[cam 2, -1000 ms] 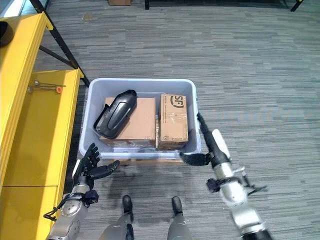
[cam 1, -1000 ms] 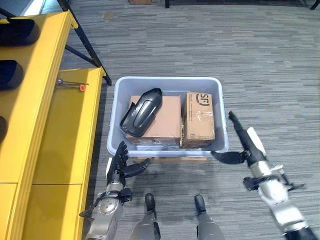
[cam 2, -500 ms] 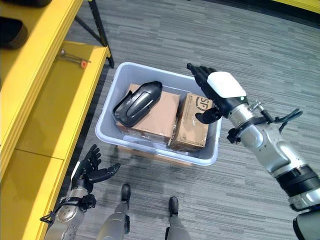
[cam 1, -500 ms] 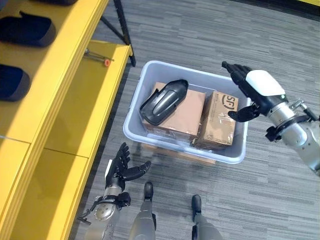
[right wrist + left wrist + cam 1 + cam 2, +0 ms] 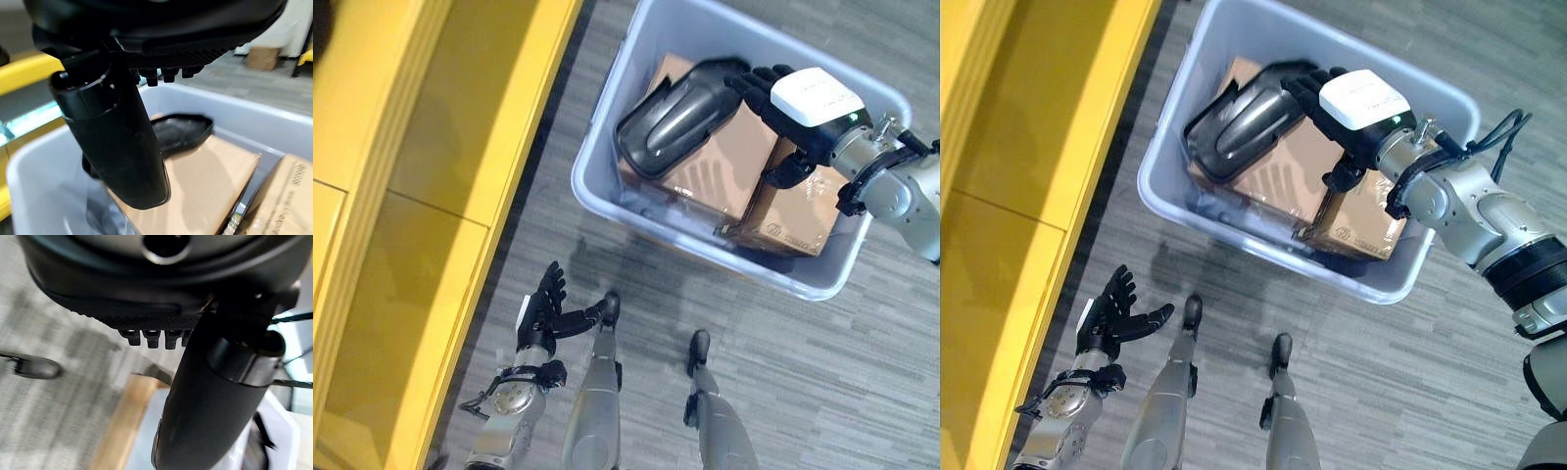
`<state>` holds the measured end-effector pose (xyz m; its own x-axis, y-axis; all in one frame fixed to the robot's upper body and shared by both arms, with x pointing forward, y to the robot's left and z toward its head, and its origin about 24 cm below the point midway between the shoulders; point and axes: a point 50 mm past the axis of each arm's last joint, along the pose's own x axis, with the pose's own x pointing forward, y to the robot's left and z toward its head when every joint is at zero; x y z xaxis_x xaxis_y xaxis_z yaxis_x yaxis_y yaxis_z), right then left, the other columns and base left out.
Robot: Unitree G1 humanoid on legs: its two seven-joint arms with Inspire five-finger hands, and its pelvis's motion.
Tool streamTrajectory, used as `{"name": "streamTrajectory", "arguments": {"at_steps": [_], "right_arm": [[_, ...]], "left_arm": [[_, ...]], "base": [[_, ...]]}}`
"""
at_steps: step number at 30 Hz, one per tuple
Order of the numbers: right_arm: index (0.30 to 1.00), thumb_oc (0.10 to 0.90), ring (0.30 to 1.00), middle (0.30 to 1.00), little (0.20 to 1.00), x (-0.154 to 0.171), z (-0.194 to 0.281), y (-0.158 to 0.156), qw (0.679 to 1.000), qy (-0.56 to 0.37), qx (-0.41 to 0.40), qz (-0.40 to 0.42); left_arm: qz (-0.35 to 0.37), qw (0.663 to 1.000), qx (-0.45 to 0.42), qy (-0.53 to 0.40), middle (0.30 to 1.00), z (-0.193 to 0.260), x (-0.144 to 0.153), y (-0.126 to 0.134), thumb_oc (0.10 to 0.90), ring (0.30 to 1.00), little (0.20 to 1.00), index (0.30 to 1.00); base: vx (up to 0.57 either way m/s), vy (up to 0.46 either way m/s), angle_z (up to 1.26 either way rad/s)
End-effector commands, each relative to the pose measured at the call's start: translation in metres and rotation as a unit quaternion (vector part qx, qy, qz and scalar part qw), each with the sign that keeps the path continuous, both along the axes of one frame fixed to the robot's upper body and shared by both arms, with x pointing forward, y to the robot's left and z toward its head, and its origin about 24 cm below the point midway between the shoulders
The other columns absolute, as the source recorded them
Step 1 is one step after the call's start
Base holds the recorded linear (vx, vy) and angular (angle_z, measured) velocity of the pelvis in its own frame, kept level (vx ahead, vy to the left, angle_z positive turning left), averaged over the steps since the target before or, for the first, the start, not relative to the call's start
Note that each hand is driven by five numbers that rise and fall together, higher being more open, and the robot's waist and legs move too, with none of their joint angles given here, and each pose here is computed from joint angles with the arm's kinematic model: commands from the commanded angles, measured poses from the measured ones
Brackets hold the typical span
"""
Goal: Move parts from the plastic box to the shelf.
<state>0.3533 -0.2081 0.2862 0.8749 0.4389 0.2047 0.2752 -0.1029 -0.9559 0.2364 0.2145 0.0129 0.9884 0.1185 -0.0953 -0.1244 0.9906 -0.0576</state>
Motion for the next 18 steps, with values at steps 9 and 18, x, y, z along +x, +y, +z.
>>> {"name": "streamTrajectory", "arguments": {"at_steps": [9,18], "right_arm": [[1.000,0.900,1.000,1.000,1.000,-0.004,0.068,0.008,0.991,-0.129,-0.027,-0.017],[1.000,0.900,1.000,1.000,1.000,-0.006,0.084,0.018,0.986,-0.161,-0.051,-0.011]], "left_arm": [[0.032,0.991,0.020,-0.129,1.000,0.052,0.012,0.010,0.900,1.000,1.000,1.000],[0.035,0.988,0.015,-0.152,1.000,0.062,0.018,0.007,0.900,1.000,1.000,1.000]], "base": [[-0.02,-0.014,0.05],[0.02,-0.015,0.03]]}}
